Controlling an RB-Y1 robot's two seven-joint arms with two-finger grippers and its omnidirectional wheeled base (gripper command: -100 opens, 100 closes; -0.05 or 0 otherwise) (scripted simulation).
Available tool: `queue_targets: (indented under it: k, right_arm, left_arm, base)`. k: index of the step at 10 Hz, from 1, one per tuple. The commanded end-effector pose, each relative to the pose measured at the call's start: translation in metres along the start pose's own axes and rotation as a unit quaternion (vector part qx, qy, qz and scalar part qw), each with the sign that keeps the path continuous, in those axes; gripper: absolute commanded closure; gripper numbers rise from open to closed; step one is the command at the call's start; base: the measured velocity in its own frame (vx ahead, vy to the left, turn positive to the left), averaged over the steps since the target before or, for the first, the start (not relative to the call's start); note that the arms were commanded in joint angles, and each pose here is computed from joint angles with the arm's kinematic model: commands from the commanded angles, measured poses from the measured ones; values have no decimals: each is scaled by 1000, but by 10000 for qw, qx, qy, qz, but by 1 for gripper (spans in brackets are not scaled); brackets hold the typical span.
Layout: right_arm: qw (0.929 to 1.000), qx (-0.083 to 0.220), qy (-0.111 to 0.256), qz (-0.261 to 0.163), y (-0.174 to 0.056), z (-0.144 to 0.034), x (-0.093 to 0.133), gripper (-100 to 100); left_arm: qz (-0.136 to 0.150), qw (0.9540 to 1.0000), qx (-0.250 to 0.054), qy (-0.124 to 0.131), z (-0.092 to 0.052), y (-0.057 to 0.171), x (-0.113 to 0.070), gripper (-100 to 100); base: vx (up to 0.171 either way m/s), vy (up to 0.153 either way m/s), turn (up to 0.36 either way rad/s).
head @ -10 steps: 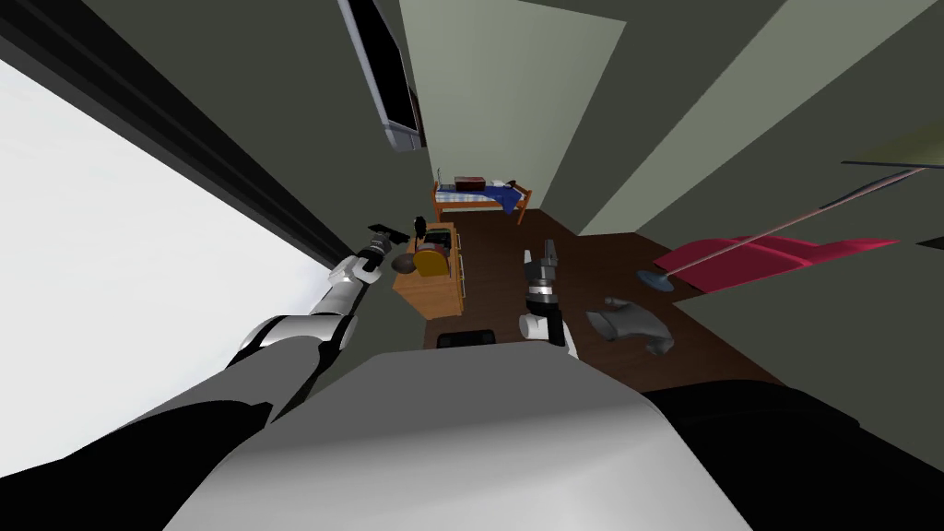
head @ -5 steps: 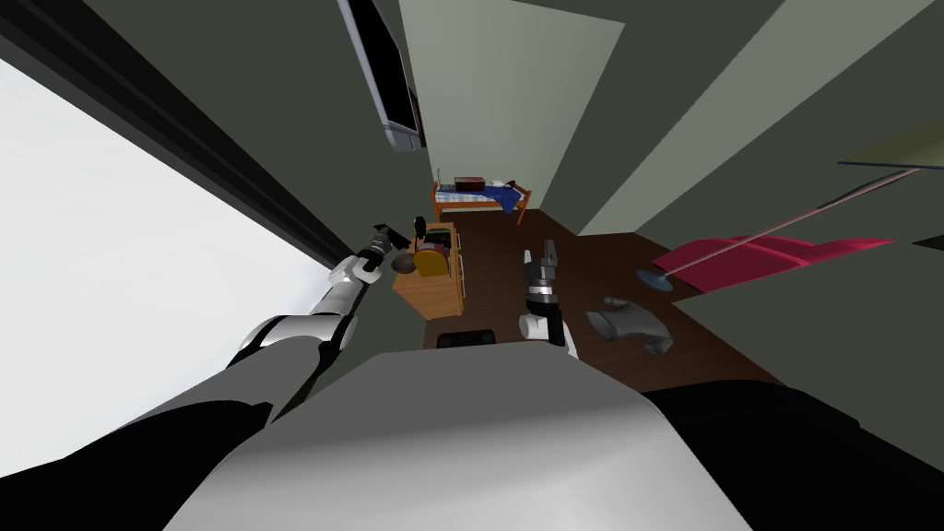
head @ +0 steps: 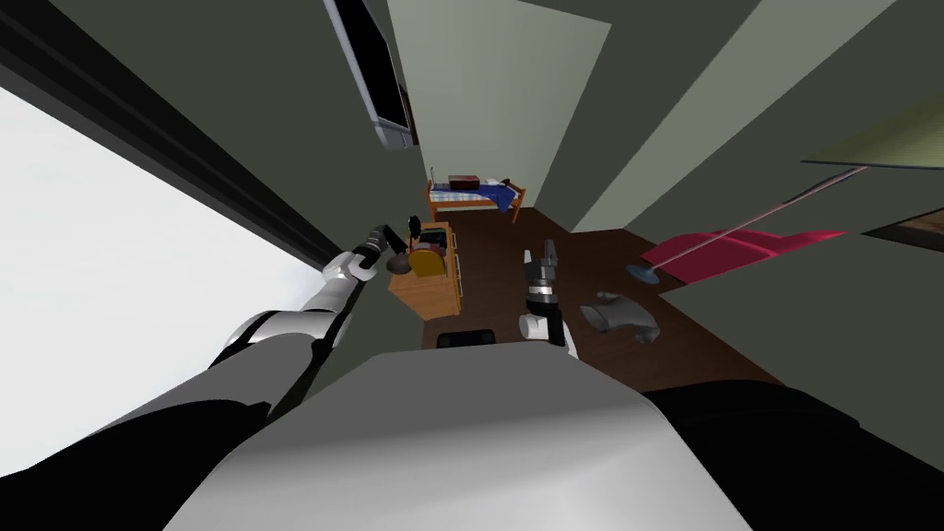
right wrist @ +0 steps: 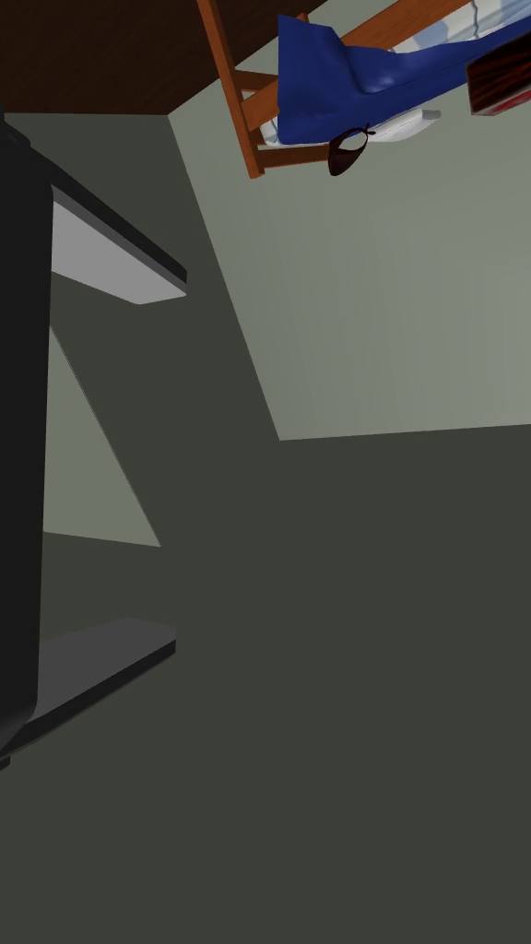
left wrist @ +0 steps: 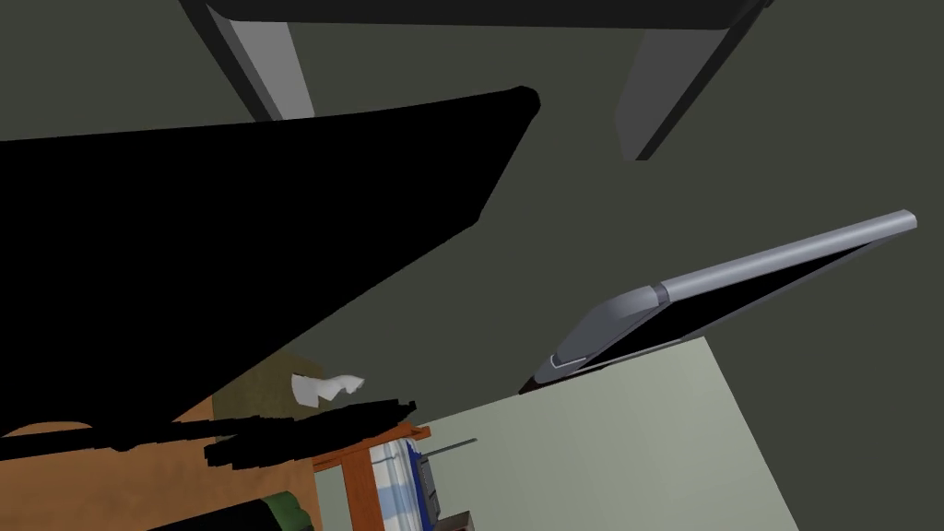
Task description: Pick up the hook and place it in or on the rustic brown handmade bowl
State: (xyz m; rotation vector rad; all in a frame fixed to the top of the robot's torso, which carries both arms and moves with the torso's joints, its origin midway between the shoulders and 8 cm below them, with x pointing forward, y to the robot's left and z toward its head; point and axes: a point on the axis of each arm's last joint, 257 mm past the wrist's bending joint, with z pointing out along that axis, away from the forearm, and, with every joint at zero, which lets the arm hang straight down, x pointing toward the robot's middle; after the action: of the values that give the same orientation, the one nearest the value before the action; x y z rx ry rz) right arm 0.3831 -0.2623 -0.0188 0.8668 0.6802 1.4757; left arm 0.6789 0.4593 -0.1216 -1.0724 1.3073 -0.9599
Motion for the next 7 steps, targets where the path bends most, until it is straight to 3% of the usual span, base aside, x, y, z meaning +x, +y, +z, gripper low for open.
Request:
queue_targets:
  k: [1,5,6,7]
  right_arm:
    - [10000,0,0,0,0,0,0,0]
    - [10000,0,0,0,0,0,0,0]
    - [10000,0,0,0,0,0,0,0]
    - [10000,0,0,0,0,0,0,0]
  left_arm:
    - [-10,10000,-42,-48,1,-3,-9,-100]
    - [-16,9997,-138,-188,4,-11,-31,-100]
    - [-5,9998,-122,-161,3,-10,-26,-100]
    - [-18,9998,-125,-168,3,-10,-26,0]
  base:
    - [-23,-6,-100]
    - [-20,-6,-81]
    - [-9,1,-19]
    - [0,0,0]
